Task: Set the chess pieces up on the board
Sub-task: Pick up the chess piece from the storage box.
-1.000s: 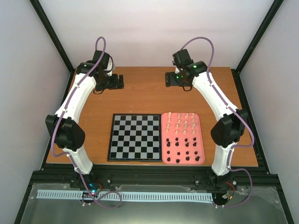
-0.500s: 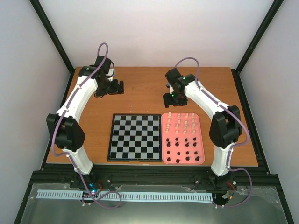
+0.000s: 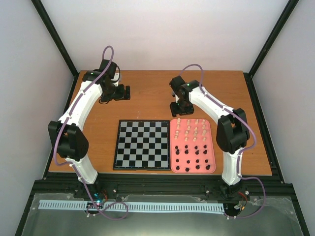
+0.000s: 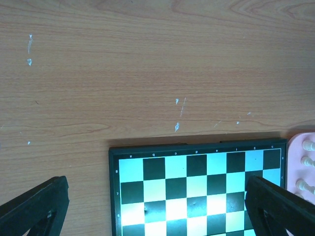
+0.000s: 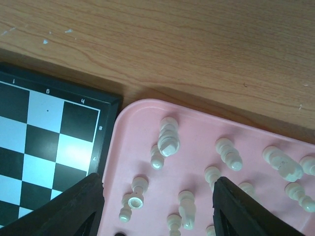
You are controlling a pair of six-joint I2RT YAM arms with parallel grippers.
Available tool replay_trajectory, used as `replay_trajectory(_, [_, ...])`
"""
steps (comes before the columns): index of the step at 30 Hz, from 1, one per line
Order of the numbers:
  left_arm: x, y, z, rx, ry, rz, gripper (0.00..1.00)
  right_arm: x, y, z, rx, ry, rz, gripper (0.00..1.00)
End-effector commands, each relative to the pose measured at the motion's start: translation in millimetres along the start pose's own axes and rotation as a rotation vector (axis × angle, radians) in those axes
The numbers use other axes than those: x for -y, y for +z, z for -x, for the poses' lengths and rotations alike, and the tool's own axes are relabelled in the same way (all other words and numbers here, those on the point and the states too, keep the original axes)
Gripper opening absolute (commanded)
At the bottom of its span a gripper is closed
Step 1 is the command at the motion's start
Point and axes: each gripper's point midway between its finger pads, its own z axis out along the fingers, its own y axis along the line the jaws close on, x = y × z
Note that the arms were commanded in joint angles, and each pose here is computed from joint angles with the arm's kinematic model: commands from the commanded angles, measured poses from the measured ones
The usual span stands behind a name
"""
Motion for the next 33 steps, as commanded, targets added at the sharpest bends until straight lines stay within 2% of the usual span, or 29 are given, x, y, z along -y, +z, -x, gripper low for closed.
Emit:
replay_trajectory(1, [5, -15, 4, 0.046, 0.011, -0.009, 1.0, 9, -4, 8, 0.012, 0.023, -0.001, 0.6])
replay_trajectory(7, [5, -14, 4, 0.041, 0.01, -0.011, 1.0, 2, 0, 5, -0.015, 0.009, 0.049, 0.57])
replay_trajectory(14, [3, -13, 3, 0.04, 0.013, -0.004, 1.0, 55, -16, 12, 0.066, 0.174, -0.01, 0.47])
replay_trajectory(21, [4, -12, 3, 0.039, 0.011, -0.007, 1.0, 108, -14, -12, 0.042, 0.31, -0.056, 0.44])
replay_trajectory(33, [4, -7, 2, 0.028, 0.011, -0.008, 1.0, 137, 9, -47, -0.033, 0.392, -0.074, 0.4])
